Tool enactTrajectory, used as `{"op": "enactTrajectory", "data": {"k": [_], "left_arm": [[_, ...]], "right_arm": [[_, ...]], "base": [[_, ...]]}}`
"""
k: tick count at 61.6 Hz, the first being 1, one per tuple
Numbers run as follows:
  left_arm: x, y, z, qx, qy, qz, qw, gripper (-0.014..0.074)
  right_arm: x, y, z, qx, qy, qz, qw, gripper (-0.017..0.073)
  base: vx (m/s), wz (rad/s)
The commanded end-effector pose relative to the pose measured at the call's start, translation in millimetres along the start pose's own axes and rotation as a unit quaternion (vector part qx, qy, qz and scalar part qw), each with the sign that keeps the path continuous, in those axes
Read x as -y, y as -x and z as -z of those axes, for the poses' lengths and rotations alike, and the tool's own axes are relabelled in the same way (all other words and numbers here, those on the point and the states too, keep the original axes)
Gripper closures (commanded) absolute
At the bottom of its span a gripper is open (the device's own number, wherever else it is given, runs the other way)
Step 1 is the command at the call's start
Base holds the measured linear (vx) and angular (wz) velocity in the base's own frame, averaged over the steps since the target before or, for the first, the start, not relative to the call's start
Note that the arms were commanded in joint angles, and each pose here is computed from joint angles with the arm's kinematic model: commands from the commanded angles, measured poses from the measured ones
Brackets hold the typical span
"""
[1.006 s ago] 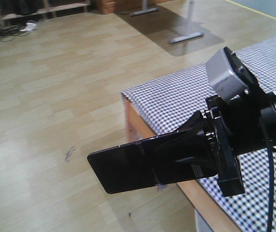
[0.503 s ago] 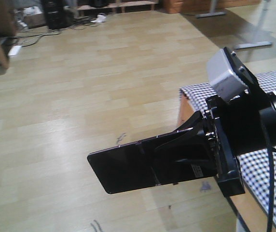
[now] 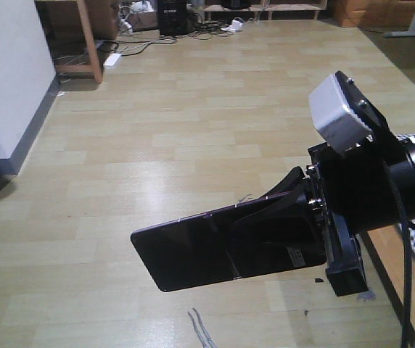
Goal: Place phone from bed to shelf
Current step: 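Hold the phone in the right gripper while the base turns away, then carry the phone in the right gripper while driving across the room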
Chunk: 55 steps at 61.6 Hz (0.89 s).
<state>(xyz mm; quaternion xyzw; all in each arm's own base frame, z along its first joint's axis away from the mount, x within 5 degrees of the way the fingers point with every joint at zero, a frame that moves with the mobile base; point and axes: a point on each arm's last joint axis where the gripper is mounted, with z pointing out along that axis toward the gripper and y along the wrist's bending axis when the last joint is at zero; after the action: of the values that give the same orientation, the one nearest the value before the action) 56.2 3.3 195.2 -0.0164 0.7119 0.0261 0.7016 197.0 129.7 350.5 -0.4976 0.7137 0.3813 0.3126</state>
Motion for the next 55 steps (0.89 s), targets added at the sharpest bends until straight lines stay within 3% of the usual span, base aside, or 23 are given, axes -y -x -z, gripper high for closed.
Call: {"op": "enactTrajectory", "data": {"k": [1,55], "left_arm": [[0.0,15.4,2.2,0.052,-0.002,0.009,0.999,0.0592],[0.0,15.4,2.2,0.052,-0.002,0.009,0.999,0.0592]], "right_arm": [[-15.9,13.4,8.6,0.036,0.036,0.009,0.999,0.0561],[-15.9,13.4,8.6,0.036,0.036,0.009,0.999,0.0561]], "base": [[-0.06,0.23],[0.02,-0.01]]}}
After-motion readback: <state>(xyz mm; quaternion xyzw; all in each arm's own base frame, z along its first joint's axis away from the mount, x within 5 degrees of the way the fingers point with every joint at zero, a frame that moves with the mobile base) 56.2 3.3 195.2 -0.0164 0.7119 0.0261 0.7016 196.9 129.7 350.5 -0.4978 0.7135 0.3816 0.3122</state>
